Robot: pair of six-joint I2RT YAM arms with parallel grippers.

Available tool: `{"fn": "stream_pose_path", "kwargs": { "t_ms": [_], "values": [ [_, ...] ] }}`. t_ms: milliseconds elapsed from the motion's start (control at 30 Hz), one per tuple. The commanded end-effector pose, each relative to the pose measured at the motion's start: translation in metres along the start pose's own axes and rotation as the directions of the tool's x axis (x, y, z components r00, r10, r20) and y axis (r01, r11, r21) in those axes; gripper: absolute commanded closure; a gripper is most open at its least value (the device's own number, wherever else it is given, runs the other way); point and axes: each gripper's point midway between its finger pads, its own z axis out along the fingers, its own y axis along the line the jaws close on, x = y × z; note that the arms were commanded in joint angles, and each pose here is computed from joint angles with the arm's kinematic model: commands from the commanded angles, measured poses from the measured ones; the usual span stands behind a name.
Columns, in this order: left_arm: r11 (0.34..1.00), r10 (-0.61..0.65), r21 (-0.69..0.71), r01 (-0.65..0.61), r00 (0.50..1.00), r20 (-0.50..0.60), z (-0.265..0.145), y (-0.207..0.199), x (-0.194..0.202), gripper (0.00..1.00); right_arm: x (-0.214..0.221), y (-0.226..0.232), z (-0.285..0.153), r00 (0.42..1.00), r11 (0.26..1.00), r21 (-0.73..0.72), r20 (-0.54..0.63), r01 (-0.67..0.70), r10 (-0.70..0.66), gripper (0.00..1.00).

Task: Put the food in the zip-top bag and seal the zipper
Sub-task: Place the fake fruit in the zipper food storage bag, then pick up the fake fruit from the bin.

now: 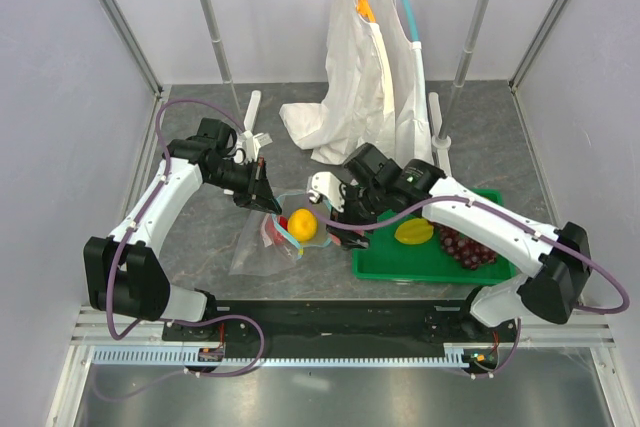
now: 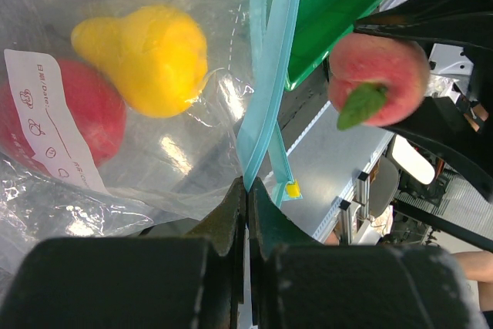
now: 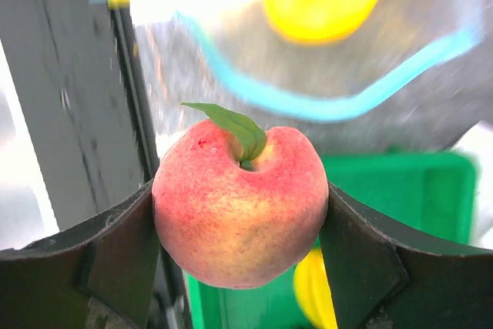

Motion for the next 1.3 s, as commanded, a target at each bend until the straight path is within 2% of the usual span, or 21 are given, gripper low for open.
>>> {"fn": "stream_pose_path", "kwargs": {
  "t_ms": [0, 167, 233, 300, 367, 433, 467, 533, 700, 833, 867, 933, 1067, 1133, 1200, 1267],
  "values": [
    [0.999, 0.035, 0.028, -0.036, 0.999, 0.015, -0.001, -0.004, -0.006, 0.98, -0.061, -0.018, -0.004, 0.983, 0.998, 0.067, 0.183, -0.012, 0.0, 0.56],
    [0.999, 0.04, 0.034, -0.04, 0.999, 0.019, -0.002, -0.006, -0.007, 0.98, -0.091, -0.042, 0.026, 0.974, 0.994, 0.105, 0.223, 0.023, -0.046, 0.55],
    [0.998, 0.042, 0.041, -0.043, 0.999, 0.02, -0.003, -0.008, -0.007, 0.98, -0.097, -0.047, 0.041, 0.974, 0.993, 0.114, 0.224, 0.014, -0.039, 0.51],
    [0.998, 0.044, 0.049, -0.045, 0.999, 0.02, -0.003, -0.009, -0.007, 0.98, -0.109, -0.057, 0.046, 0.964, 0.987, 0.16, 0.262, -0.003, -0.039, 0.43],
    [0.998, 0.043, 0.055, -0.044, 0.999, 0.02, -0.003, -0.01, -0.007, 0.98, -0.116, -0.063, 0.05, 0.958, 0.981, 0.192, 0.285, -0.014, -0.042, 0.21],
    [0.997, 0.041, 0.062, -0.042, 0.999, 0.022, -0.004, -0.011, -0.007, 0.98, -0.122, -0.063, 0.046, 0.954, 0.979, 0.204, 0.297, -0.014, -0.048, 0.12],
    [0.997, 0.04, 0.064, -0.042, 0.999, 0.025, -0.005, -0.011, -0.008, 0.98, -0.12, -0.062, 0.043, 0.956, 0.978, 0.207, 0.291, -0.02, -0.042, 0.02],
    [0.997, 0.024, 0.075, -0.026, 0.999, 0.031, -0.007, -0.01, -0.009, 0.98, -0.122, -0.056, 0.028, 0.954, 0.978, 0.209, 0.297, -0.025, -0.039, 0.02],
    [0.997, 0.01, 0.08, -0.013, 0.999, 0.038, -0.009, -0.008, -0.011, 0.98, -0.08, -0.036, -0.006, 0.976, 0.974, 0.224, 0.219, -0.045, -0.006, 0.02],
    [0.996, 0.011, 0.088, -0.014, 0.999, 0.039, -0.009, -0.009, -0.011, 0.98, -0.021, -0.028, -0.028, 0.994, 0.965, 0.26, 0.102, 0.019, -0.047, 0.02],
    [0.996, 0.01, 0.088, -0.013, 0.999, 0.038, -0.009, -0.009, -0.011, 0.98, -0.001, -0.023, -0.029, 0.997, 0.971, 0.235, 0.042, 0.049, -0.061, 0.02],
    [0.996, 0.009, 0.089, -0.012, 0.999, 0.039, -0.009, -0.009, -0.012, 0.98, 0.031, -0.021, -0.03, 1.0, 0.975, 0.219, -0.023, 0.02, -0.016, 0.02],
    [0.996, 0.008, 0.085, -0.011, 0.999, 0.039, -0.009, -0.008, -0.012, 0.98, 0.085, -0.02, -0.036, 0.991, 0.979, 0.204, -0.126, -0.008, 0.034, 0.09],
    [0.996, 0.008, 0.085, -0.011, 0.999, 0.039, -0.009, -0.008, -0.012, 0.98, 0.113, -0.03, -0.036, 0.981, 0.969, 0.24, -0.191, 0.063, -0.016, 0.13],
    [0.996, 0.002, 0.084, -0.005, 0.999, 0.036, -0.008, -0.007, -0.012, 0.98, 0.134, -0.042, -0.036, 0.963, 0.955, 0.263, -0.262, 0.139, -0.068, 0.13],
    [0.996, 0.001, 0.084, -0.004, 0.999, 0.036, -0.008, -0.007, -0.012, 0.98, 0.151, -0.05, -0.028, 0.951, 0.95, 0.267, -0.3, 0.165, -0.081, 0.08]
  ]
}}
